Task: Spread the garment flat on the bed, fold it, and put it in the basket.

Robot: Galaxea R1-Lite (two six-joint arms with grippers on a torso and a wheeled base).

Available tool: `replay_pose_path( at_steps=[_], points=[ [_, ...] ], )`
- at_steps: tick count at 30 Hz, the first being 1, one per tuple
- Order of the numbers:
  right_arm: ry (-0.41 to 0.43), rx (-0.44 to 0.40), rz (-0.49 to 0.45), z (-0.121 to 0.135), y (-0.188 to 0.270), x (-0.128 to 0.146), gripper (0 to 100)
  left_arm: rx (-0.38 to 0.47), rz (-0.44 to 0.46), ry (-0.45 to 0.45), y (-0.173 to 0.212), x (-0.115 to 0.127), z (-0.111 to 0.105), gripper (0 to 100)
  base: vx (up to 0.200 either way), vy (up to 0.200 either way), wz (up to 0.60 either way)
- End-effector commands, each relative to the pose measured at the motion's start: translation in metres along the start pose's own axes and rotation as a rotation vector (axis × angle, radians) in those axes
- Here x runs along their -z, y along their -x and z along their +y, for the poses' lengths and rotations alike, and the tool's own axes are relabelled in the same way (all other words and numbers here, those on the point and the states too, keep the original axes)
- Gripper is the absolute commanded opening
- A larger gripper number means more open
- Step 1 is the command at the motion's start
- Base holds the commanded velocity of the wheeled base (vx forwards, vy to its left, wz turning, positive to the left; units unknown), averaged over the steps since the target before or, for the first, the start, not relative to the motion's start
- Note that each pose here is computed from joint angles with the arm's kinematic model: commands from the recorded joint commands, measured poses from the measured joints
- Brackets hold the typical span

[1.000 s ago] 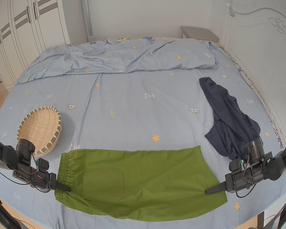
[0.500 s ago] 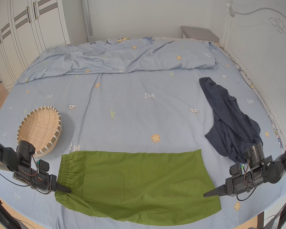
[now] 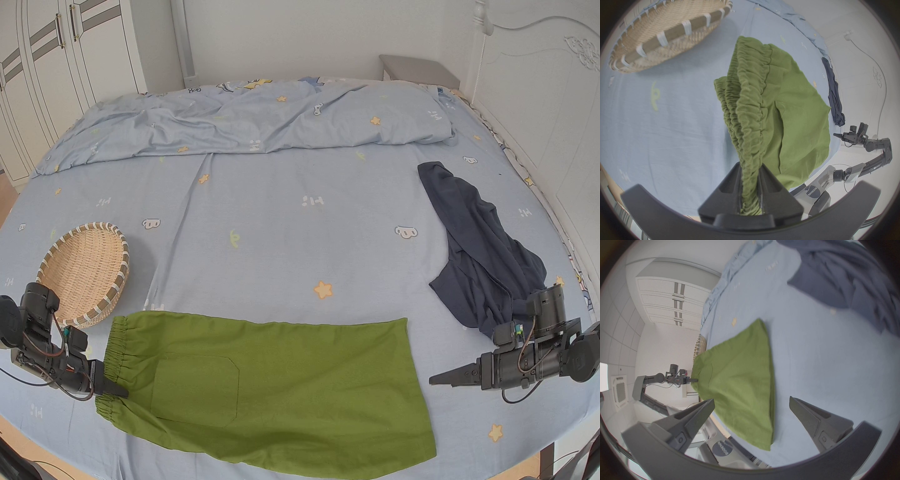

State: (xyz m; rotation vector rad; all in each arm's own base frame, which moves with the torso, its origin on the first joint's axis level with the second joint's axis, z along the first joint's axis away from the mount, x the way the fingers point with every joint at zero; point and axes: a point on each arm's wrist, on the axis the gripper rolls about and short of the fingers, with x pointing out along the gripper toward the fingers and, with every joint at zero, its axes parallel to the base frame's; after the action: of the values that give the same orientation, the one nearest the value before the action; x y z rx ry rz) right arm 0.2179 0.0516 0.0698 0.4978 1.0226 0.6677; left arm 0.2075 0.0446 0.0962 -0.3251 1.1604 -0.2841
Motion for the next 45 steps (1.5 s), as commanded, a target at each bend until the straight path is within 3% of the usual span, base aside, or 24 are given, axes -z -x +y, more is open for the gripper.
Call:
replay_pose_path(
  at_steps=[1,2,4,12,18,22,26,29,32,36,40,45],
  points=[
    [0.094,0.016,-0.141,0.018,0.020,-0.009,100,-0.041,-0.108,-0.029,0.032,-0.009,-0.007,0,0.000,0.000,0.00],
    [0.153,-0.010,-0.238,0.041,0.036,-0.021,100,-0.045,-0.100,-0.014,0.054,-0.013,-0.015,0,0.000,0.000,0.00],
    [0.174,-0.037,-0.272,0.056,0.043,-0.030,100,-0.047,-0.082,-0.016,0.064,-0.013,-0.019,0,0.000,0.000,0.00],
    [0.204,-0.047,-0.314,0.071,0.056,-0.036,100,-0.066,-0.096,-0.007,0.071,-0.013,-0.017,0,0.000,0.000,0.00],
    [0.209,-0.043,-0.333,0.076,0.068,-0.033,100,-0.055,-0.106,-0.058,0.078,-0.010,-0.033,0,0.000,0.000,0.00],
    [0.229,-0.053,-0.357,0.084,0.078,-0.030,100,-0.061,-0.088,-0.178,0.089,0.001,-0.066,0,0.000,0.000,0.00],
    [0.235,-0.058,-0.358,0.088,0.082,-0.028,100,-0.047,-0.061,-0.223,0.096,0.004,-0.092,0,0.000,0.000,0.00],
    [0.242,-0.061,-0.366,0.090,0.085,-0.027,100,0.005,-0.079,-0.234,0.100,0.003,-0.117,0,0.000,0.000,0.00],
    [0.243,-0.062,-0.365,0.091,0.086,-0.026,100,0.025,-0.083,-0.251,0.103,0.002,-0.129,0,0.000,0.000,0.00],
    [0.240,-0.061,-0.361,0.090,0.085,-0.026,100,0.082,-0.067,-0.366,0.101,0.006,-0.158,0,0.000,0.000,0.00],
    [0.239,-0.061,-0.360,0.090,0.084,-0.026,100,0.126,-0.034,-0.458,0.096,0.011,-0.177,0,0.000,0.000,0.00],
    [0.240,-0.061,-0.361,0.090,0.085,-0.027,100,0.149,-0.014,-0.501,0.086,0.008,-0.188,0,0.000,0.000,0.00]
  ],
)
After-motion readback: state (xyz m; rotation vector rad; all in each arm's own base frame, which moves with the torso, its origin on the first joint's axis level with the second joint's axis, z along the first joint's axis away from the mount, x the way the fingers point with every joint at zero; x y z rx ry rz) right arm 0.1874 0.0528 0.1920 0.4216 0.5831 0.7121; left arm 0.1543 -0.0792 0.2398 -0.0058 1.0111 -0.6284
